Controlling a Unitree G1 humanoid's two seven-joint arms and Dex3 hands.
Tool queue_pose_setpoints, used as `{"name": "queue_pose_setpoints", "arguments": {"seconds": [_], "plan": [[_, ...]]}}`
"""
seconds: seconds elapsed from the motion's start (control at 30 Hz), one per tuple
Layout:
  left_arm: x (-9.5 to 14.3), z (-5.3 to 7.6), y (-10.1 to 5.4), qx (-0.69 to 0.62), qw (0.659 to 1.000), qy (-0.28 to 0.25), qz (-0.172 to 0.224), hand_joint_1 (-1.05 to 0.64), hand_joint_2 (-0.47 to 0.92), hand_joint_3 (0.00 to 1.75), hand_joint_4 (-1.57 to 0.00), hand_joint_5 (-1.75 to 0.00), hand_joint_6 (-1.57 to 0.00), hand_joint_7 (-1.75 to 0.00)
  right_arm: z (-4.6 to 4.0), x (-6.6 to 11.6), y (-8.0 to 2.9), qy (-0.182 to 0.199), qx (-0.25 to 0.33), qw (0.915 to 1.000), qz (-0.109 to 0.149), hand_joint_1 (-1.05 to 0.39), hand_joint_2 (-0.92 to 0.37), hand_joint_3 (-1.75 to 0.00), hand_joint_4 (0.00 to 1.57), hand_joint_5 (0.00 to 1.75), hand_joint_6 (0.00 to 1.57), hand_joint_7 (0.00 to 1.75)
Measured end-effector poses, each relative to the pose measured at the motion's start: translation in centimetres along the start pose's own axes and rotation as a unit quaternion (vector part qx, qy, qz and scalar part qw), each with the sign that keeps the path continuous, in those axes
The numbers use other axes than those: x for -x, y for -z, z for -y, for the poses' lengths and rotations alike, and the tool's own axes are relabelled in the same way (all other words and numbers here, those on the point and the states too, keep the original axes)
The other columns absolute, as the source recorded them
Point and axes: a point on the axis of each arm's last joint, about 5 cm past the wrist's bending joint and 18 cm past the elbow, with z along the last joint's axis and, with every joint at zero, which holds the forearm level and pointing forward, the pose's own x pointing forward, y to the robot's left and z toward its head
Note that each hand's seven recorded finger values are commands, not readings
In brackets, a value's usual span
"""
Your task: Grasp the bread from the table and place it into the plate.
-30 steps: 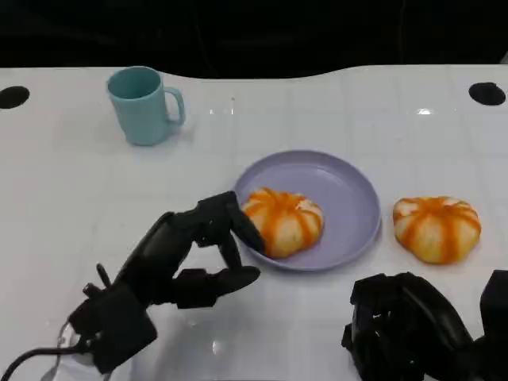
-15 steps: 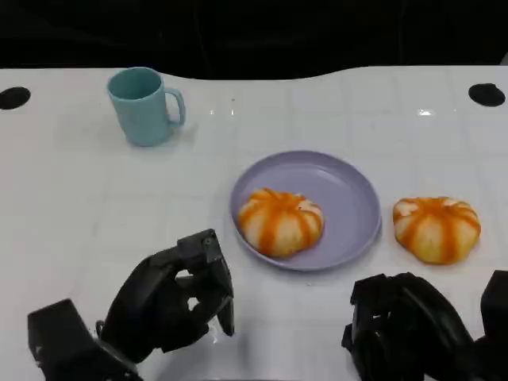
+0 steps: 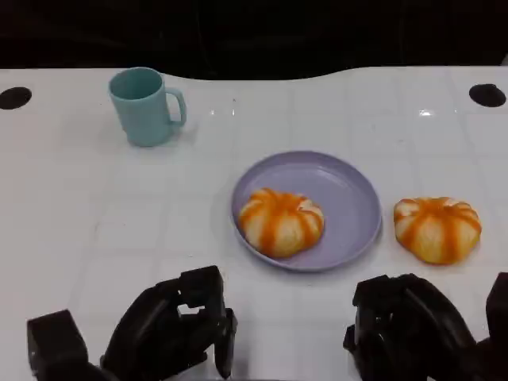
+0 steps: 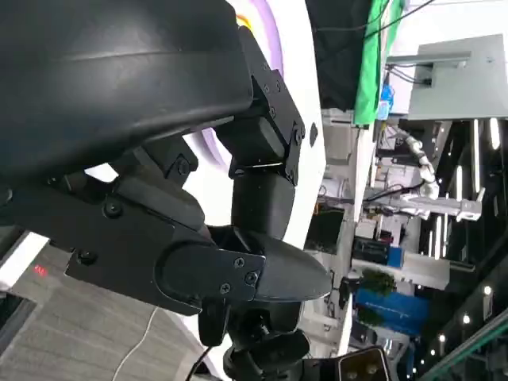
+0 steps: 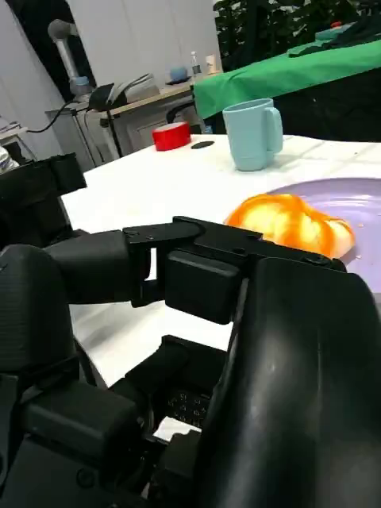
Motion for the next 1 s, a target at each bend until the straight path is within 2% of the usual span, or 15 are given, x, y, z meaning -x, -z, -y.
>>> {"name": "queue_pose_setpoints", "arguments": {"seconds": [0.33,1.0], "plan": [[0.12,0.13,0.47,0.030,0.999,-0.004,-0.021,-0.82,0.92,0.23,-1.03,-1.75,-0.84,-1.75,0.14,0.10,-0.06,0.001,0.003,1.0000,-0.002,-1.05,0.01,-1.45,1.54,1.33,1.57,0.99],[-0.08,-0.44,0.61,0.031,0.999,0.001,-0.016,-0.83,0.92,0.22,-1.04,-1.75,-0.86,-1.75,0.36,-0.19,-0.04,0.005,0.004,1.0000,-0.003,-1.05,0.00,-1.42,1.50,1.34,1.57,0.97]]}}
